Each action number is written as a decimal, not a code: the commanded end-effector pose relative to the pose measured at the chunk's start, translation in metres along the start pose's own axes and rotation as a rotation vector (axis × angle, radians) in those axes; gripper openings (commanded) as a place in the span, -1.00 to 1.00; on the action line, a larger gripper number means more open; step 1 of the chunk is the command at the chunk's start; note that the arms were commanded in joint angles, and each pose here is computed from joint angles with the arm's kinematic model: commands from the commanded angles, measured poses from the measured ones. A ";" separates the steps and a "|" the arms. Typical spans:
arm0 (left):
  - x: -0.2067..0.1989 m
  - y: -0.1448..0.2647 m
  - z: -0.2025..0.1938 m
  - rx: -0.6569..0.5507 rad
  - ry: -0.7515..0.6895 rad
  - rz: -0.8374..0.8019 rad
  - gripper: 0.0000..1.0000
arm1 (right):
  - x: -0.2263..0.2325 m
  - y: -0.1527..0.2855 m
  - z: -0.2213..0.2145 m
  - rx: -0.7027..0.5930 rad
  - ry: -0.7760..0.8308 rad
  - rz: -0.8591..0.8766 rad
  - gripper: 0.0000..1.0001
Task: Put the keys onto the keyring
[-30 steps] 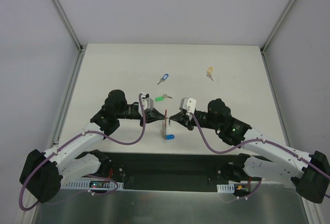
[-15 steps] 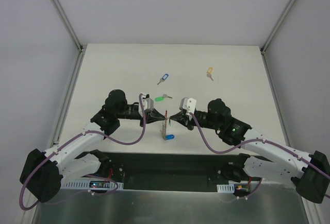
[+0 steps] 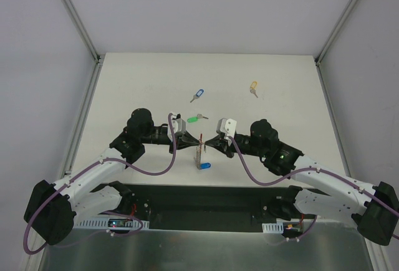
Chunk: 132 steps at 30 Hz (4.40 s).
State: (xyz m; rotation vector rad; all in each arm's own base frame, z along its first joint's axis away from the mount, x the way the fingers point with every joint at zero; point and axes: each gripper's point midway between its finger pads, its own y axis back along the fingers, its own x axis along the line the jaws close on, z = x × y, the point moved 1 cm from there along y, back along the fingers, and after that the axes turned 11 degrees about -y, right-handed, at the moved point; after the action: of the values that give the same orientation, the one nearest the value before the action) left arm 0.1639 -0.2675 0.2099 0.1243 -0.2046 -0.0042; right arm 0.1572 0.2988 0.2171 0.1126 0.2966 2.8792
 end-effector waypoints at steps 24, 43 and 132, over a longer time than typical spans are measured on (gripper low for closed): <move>0.002 -0.002 0.020 -0.047 -0.087 -0.028 -1.00 | 0.008 0.003 0.029 -0.075 0.019 0.036 -0.98; -0.004 -0.002 0.022 -0.058 -0.095 -0.060 -1.00 | 0.003 0.000 0.026 -0.063 0.012 0.017 -0.98; -0.006 -0.001 0.015 -0.041 -0.134 -0.082 -1.00 | 0.010 0.003 0.007 -0.040 -0.032 0.057 -0.98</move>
State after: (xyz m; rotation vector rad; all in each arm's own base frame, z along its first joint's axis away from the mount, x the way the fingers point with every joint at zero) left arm 0.1560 -0.2658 0.2006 0.1407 -0.2615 -0.0738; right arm 0.1511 0.2980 0.2056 0.1986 0.3275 2.8964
